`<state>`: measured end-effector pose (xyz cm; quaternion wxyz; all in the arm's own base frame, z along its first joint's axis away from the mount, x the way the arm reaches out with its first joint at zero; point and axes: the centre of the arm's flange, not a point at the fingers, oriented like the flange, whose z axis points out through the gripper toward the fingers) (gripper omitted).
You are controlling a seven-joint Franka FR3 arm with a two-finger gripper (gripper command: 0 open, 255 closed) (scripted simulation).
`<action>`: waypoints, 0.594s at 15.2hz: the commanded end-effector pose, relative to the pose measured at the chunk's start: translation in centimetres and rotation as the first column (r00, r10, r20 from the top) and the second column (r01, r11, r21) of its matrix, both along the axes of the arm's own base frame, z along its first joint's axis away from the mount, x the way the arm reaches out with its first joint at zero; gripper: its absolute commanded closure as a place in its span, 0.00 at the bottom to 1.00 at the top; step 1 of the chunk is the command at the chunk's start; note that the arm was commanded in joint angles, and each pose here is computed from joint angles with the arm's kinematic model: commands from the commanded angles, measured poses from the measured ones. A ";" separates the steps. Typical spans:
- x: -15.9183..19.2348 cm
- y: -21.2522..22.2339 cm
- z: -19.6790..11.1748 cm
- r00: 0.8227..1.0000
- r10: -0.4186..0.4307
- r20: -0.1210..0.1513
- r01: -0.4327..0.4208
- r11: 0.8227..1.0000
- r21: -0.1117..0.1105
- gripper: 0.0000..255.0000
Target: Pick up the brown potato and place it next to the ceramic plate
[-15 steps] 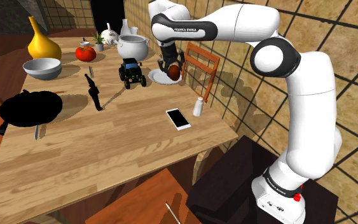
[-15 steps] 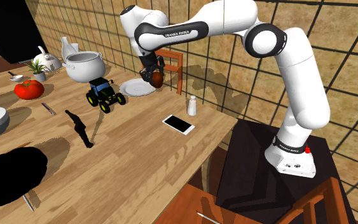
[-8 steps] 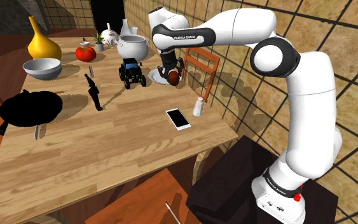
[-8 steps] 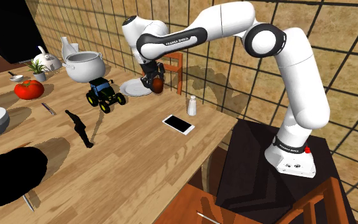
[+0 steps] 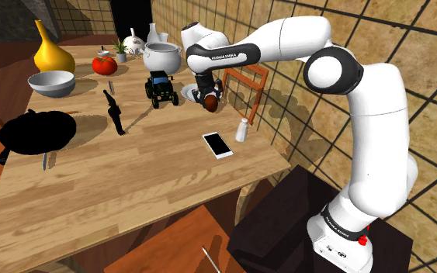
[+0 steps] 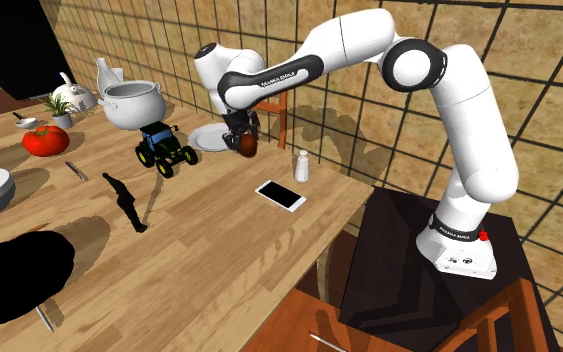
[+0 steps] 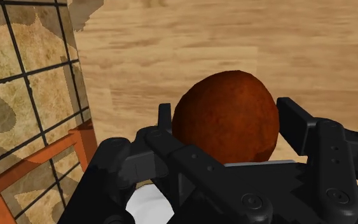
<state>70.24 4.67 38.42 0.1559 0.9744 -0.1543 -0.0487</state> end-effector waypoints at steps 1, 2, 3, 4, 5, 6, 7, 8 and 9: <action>0.0 -0.1 -1.1 1.000 0.000 0.001 0.000 1.000 0.000 1.00; 0.0 -0.1 -1.6 1.000 0.000 0.001 0.000 1.000 0.000 1.00; 0.0 -0.1 -2.1 1.000 0.000 0.001 0.000 1.000 0.000 1.00; 0.0 -0.1 -2.6 1.000 0.000 0.001 0.000 1.000 0.000 1.00; 0.0 -0.1 -3.2 1.000 0.000 0.001 0.000 1.000 0.000 1.00; 0.0 -0.1 -3.7 1.000 0.000 0.001 0.000 1.000 0.000 1.00; 0.0 -0.1 -4.2 1.000 0.000 0.001 0.000 1.000 0.000 1.00; 0.0 -0.1 -4.7 1.000 0.000 0.001 0.000 1.000 0.000 1.00; 0.0 -0.1 -4.9 1.000 0.000 0.001 0.000 1.000 0.000 1.00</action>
